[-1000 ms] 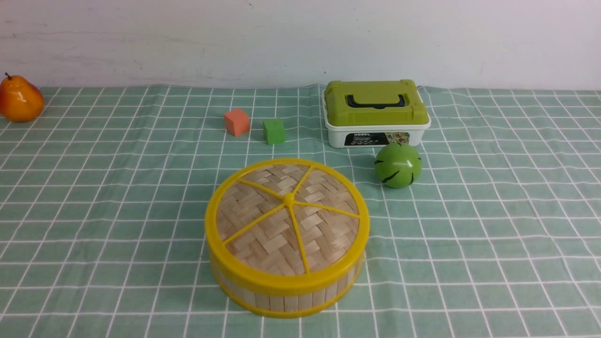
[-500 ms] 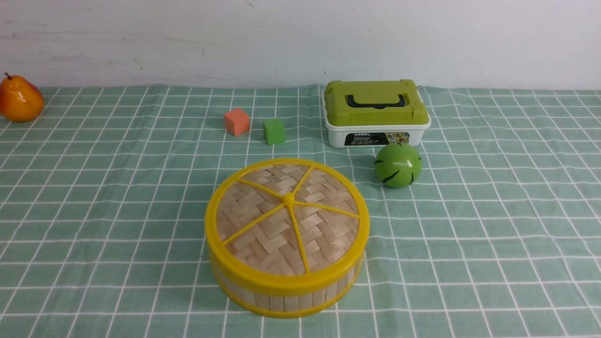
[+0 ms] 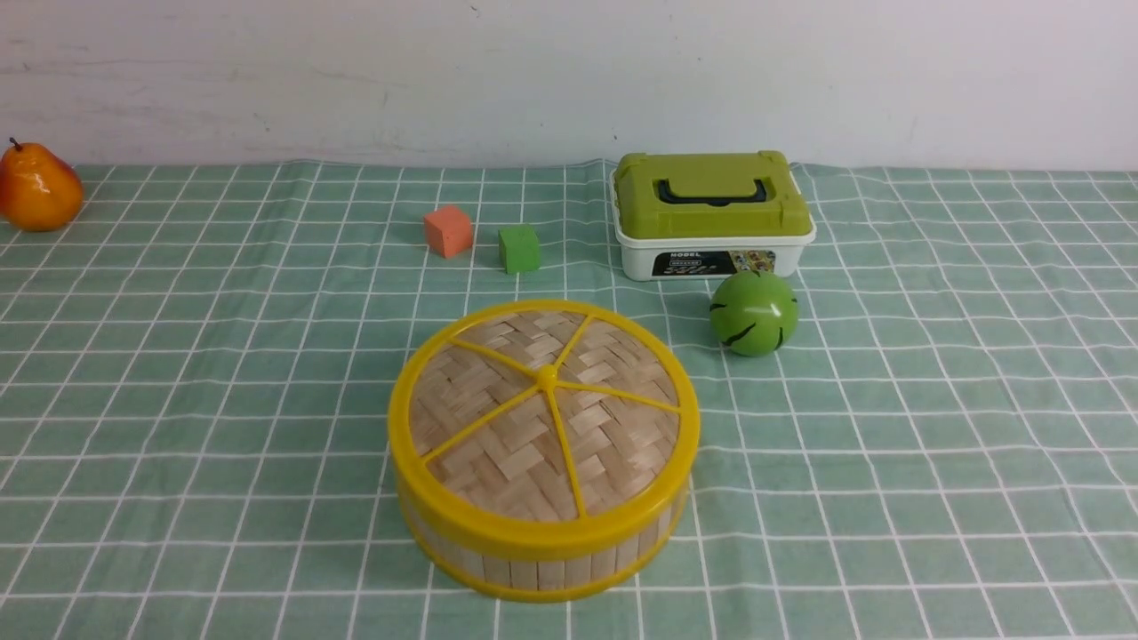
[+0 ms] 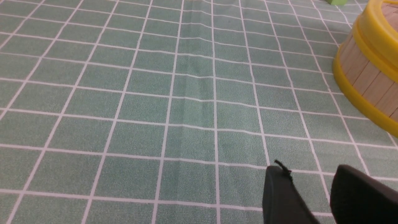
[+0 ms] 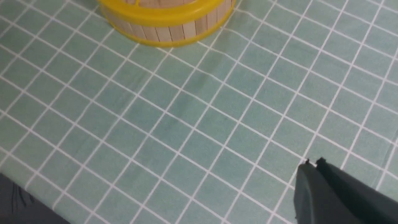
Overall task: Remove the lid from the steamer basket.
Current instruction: Use the right arm to lift the lid of the steamer
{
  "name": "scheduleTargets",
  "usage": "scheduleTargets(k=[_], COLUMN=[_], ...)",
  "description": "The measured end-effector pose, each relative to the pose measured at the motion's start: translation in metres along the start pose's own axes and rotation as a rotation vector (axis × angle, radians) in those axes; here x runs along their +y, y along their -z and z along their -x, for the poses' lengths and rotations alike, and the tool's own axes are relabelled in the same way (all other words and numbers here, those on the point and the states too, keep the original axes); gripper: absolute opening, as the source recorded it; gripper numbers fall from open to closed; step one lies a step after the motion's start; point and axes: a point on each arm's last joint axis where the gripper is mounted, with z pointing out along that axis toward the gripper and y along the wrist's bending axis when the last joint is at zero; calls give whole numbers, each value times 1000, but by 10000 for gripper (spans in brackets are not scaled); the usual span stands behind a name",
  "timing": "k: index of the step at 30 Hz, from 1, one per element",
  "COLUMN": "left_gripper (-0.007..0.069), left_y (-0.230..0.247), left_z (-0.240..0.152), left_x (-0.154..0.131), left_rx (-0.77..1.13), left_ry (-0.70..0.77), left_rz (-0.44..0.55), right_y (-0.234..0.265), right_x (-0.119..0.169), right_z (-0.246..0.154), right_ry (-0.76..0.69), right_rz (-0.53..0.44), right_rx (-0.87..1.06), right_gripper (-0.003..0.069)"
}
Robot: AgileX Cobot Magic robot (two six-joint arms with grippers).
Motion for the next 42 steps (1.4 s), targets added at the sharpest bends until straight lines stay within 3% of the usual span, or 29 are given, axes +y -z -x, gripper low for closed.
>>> scheduleTargets(k=[5, 12, 23, 28, 33, 35, 37, 42], left_gripper=[239, 239, 239, 239, 239, 239, 239, 239], left_y=[0, 0, 0, 0, 0, 0, 0, 0], left_z=[0, 0, 0, 0, 0, 0, 0, 0], left_x=[0, 0, 0, 0, 0, 0, 0, 0], left_rx=[0, 0, 0, 0, 0, 0, 0, 0], left_ry=[0, 0, 0, 0, 0, 0, 0, 0], left_rz=[0, 0, 0, 0, 0, 0, 0, 0], right_y=[-30, -84, -183, -224, -265, -278, -292, -313], right_x=[-6, 1, 52, 71, 87, 90, 90, 89], right_z=[50, 100, 169, 184, 190, 189, 187, 183], right_ry=[109, 174, 304, 329, 345, 344, 346, 346], right_rz=[94, 104, 173, 184, 172, 163, 150, 139], right_rx=[84, 215, 277, 289, 310, 317, 323, 317], right_gripper=[-11, -4, 55, 140, 321, 362, 391, 379])
